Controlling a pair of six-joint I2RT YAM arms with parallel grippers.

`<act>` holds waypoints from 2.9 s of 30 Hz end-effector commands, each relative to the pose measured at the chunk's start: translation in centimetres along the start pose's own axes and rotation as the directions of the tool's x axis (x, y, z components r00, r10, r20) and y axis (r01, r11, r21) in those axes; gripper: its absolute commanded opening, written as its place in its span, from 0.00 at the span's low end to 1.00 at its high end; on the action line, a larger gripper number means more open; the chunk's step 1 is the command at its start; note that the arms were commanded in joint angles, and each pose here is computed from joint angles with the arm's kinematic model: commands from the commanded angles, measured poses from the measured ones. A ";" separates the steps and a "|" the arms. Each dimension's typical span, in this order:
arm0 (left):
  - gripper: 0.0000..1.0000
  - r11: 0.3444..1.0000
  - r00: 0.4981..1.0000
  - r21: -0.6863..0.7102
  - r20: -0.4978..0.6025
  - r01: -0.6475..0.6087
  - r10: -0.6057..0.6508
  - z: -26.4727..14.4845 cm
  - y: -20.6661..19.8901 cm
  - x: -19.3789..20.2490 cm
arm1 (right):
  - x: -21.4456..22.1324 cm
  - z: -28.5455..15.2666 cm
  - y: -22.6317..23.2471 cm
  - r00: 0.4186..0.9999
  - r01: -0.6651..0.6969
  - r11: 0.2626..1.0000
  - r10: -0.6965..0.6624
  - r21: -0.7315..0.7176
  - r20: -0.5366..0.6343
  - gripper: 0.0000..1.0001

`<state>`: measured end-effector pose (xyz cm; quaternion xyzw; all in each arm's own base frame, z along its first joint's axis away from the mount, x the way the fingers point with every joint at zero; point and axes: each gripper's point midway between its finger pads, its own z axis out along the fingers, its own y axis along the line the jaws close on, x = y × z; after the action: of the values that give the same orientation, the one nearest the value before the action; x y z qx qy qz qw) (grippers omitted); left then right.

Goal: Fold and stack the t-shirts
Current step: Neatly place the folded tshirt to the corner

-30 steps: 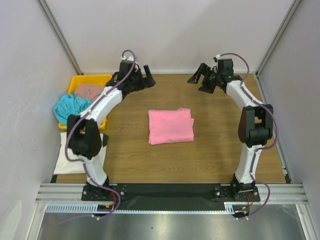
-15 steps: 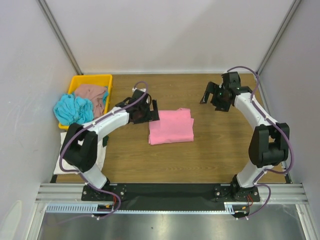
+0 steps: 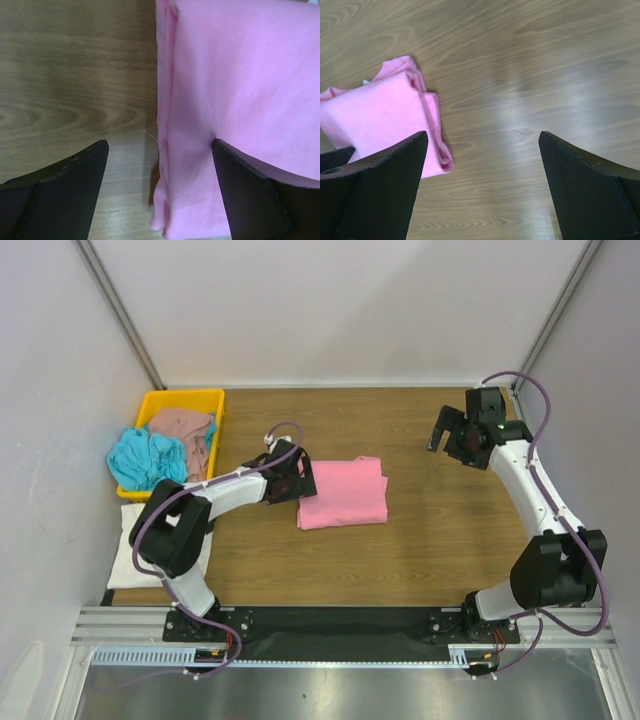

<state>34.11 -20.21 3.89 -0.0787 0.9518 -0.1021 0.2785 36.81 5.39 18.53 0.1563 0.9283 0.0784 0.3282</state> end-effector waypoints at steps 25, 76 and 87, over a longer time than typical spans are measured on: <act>0.00 0.985 1.000 -0.171 0.021 -0.007 0.011 1.1 2.6 2.0 | -2.2 -4.6 -3.8 0.986 -0.115 0.983 0.094 0.147 0.140 1.00; 0.00 0.547 0.719 -0.511 -0.234 -0.664 0.654 -21.4 23.8 2.0 | 2.0 1.3 -7.0 0.981 -0.161 0.962 0.132 0.222 0.140 1.00; 0.00 0.405 0.721 -0.721 -0.187 -0.562 0.667 -24.9 29.2 -1.7 | 2.2 3.4 -6.8 0.982 -0.184 0.953 0.168 0.242 0.088 1.00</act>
<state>17.87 9.53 15.06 0.1655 0.8835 0.3383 0.2787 34.21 -0.07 11.62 0.2638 0.9129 -0.0253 0.3104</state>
